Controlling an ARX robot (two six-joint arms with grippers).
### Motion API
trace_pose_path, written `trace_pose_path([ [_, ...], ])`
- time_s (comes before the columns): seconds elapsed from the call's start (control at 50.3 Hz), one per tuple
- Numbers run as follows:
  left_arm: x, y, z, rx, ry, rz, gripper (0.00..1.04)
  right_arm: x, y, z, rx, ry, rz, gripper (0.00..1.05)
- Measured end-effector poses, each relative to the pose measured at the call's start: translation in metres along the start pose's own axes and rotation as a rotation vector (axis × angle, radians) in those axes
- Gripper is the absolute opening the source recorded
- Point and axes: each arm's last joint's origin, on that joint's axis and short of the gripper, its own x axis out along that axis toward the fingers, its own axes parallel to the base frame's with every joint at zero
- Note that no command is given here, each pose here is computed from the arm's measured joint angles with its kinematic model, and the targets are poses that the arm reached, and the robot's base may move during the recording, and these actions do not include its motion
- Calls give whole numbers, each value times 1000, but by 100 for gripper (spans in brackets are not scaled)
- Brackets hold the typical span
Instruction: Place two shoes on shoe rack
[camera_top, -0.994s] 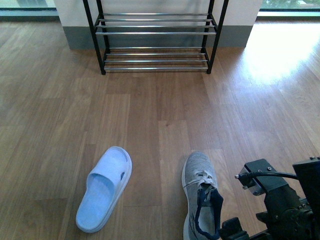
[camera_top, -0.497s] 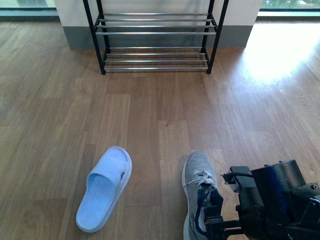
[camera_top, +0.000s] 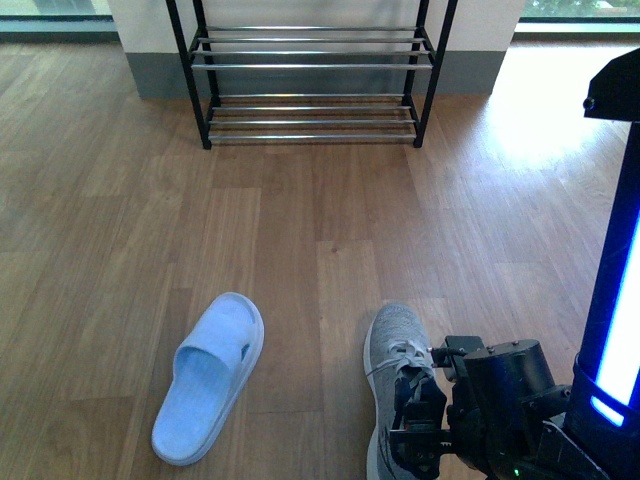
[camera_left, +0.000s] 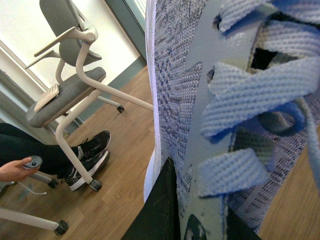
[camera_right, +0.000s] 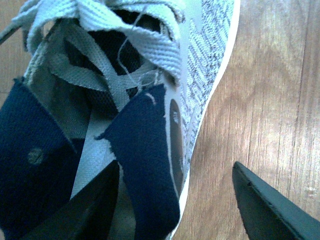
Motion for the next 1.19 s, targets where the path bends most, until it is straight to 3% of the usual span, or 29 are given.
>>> trace_pose_path([
  [0.219, 0, 0, 0, 0, 0, 0, 2, -2, -3, 6, 65, -84, -81, 20],
  [0.318, 0, 0, 0, 0, 0, 0, 2, -14, -4, 9, 33, -96, -86, 1],
  [0.656, 0, 0, 0, 0, 0, 0, 2, -100, -25, 52, -148, -183, -93, 1],
  [0.935, 0, 0, 0, 0, 0, 0, 2, -252, -38, 94, -255, -412, 11, 1],
  [1.054, 0, 0, 0, 0, 0, 0, 2, -314, -35, 97, -289, -552, 41, 1],
  [1.193, 0, 0, 0, 0, 0, 0, 2, -392, -30, 70, -318, -739, 86, 1],
])
